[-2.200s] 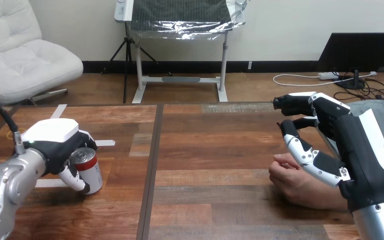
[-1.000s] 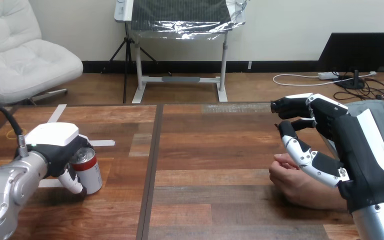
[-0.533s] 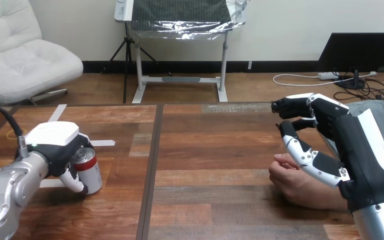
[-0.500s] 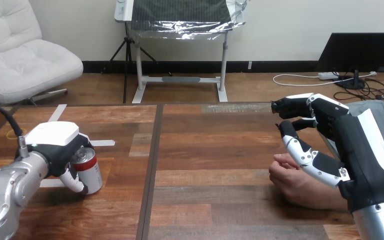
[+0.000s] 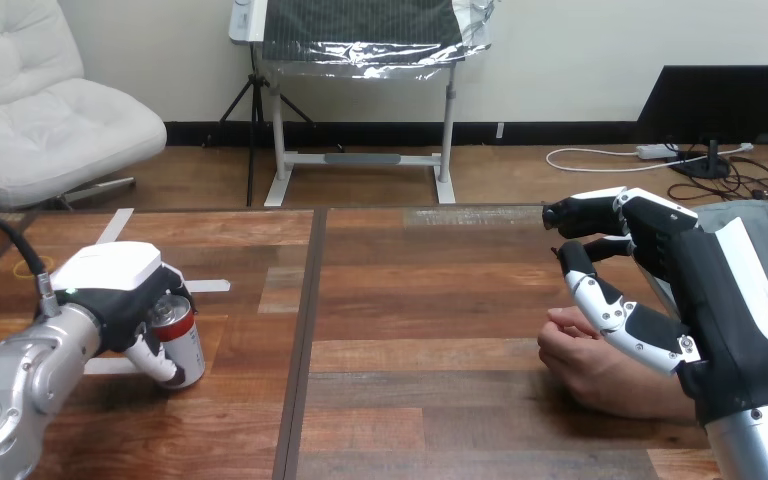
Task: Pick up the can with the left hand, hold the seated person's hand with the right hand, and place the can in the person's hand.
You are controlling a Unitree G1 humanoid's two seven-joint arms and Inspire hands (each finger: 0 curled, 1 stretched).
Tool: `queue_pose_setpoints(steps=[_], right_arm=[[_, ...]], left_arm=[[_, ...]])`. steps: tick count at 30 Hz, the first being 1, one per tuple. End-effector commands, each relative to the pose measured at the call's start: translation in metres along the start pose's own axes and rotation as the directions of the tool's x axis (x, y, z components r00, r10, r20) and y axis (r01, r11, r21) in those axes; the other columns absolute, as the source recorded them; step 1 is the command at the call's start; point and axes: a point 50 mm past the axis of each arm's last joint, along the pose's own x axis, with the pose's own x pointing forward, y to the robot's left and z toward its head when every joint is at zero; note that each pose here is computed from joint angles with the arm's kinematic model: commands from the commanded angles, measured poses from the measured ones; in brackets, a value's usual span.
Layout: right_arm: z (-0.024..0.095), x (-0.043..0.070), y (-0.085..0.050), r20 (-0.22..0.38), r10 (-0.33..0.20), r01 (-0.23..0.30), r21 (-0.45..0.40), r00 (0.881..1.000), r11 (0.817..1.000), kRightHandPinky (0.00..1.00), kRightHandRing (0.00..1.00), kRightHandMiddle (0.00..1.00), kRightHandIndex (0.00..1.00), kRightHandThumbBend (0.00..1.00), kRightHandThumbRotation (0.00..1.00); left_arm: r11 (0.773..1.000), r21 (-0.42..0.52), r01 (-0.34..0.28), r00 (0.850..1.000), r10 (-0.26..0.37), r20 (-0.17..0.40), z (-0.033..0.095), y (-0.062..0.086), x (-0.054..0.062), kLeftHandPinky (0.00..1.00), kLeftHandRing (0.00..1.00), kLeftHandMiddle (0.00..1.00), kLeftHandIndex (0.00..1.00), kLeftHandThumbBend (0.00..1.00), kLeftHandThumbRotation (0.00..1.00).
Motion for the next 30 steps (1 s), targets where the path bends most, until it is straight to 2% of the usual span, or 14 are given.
queue_pose_setpoints(steps=[1, 7, 11, 30], right_arm=[[0.016, 0.0114, -0.0082, 0.103, -0.016, 0.017, -0.016, 0.995, 1.0, 0.61, 0.69, 0.68, 0.61, 0.29, 0.0], [0.0157, 0.0115, -0.0084, 0.098, -0.013, 0.014, -0.012, 0.995, 1.0, 0.61, 0.69, 0.67, 0.6, 0.29, 0.0], [0.0157, 0.0115, -0.0087, 0.092, -0.011, 0.012, -0.018, 0.996, 1.0, 0.61, 0.69, 0.67, 0.6, 0.29, 0.0], [0.016, 0.0115, -0.0097, 0.077, -0.005, 0.008, -0.029, 0.997, 1.0, 0.62, 0.7, 0.68, 0.61, 0.3, 0.0]], left_arm=[[0.988, -0.06, -0.14, 0.99, 0.142, 0.02, 0.0044, 0.0285, 0.0042, 0.48, 0.55, 0.6, 0.63, 0.73, 0.0], [0.985, -0.075, -0.158, 0.987, 0.16, 0.031, 0.0047, 0.0281, 0.0036, 0.39, 0.46, 0.53, 0.59, 0.72, 0.0], [0.982, -0.084, -0.17, 0.984, 0.173, 0.035, 0.0044, 0.0272, 0.0036, 0.37, 0.43, 0.51, 0.57, 0.72, 0.0], [0.98, -0.115, -0.164, 0.986, 0.167, 0.015, -0.0023, 0.0192, 0.0079, 0.34, 0.4, 0.48, 0.54, 0.71, 0.0]])
